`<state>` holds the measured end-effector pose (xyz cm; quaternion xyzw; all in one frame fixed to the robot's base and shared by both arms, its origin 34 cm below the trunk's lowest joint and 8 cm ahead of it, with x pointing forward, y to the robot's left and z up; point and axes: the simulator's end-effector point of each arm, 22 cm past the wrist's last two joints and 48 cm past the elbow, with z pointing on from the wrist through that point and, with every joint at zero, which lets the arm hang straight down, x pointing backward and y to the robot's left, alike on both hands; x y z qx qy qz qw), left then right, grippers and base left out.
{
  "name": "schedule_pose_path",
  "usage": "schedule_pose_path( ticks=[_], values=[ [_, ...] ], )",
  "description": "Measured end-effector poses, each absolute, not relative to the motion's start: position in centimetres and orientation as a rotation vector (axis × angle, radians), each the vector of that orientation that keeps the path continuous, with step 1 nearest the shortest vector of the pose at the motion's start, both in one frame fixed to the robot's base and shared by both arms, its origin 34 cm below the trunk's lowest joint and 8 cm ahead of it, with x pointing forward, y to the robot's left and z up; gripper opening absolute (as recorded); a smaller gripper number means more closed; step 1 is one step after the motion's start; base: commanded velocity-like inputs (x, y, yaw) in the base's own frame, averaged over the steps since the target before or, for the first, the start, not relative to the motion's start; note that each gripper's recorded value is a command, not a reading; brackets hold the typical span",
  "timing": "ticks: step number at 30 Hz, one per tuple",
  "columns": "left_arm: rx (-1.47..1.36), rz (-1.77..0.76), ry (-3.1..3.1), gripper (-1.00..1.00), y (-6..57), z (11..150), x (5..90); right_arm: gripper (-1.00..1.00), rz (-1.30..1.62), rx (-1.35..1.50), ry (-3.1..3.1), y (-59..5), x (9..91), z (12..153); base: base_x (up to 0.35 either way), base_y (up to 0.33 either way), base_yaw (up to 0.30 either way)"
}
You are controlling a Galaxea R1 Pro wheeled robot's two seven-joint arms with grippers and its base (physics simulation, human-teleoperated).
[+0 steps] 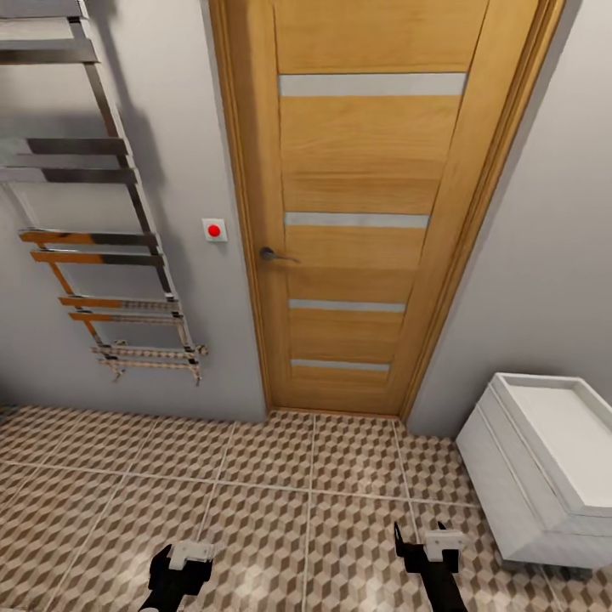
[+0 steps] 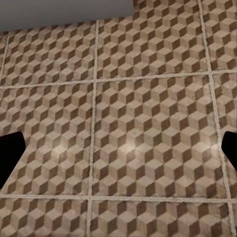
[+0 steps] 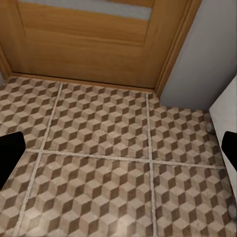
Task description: Take the four mousetraps from the cabinet in the bathroom and place them on the bathroom floor. Make sure all four end up on the same floor surface, and ensure that at least two of them are either under or directly next to the same bathroom sink.
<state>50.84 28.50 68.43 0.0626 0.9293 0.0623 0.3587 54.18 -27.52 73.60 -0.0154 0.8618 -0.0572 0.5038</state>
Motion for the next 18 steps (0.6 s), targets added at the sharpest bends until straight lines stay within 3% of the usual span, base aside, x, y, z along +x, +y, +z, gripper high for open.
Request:
schedule_pose_path(
  ticks=[18],
  values=[
    [0.162,0.16,2.397,1.0,28.5,68.43,50.84,1.0,-0.138,-0.037,2.081,-27.52,54.18,73.6,0.0,0.0,0.254]
  ],
)
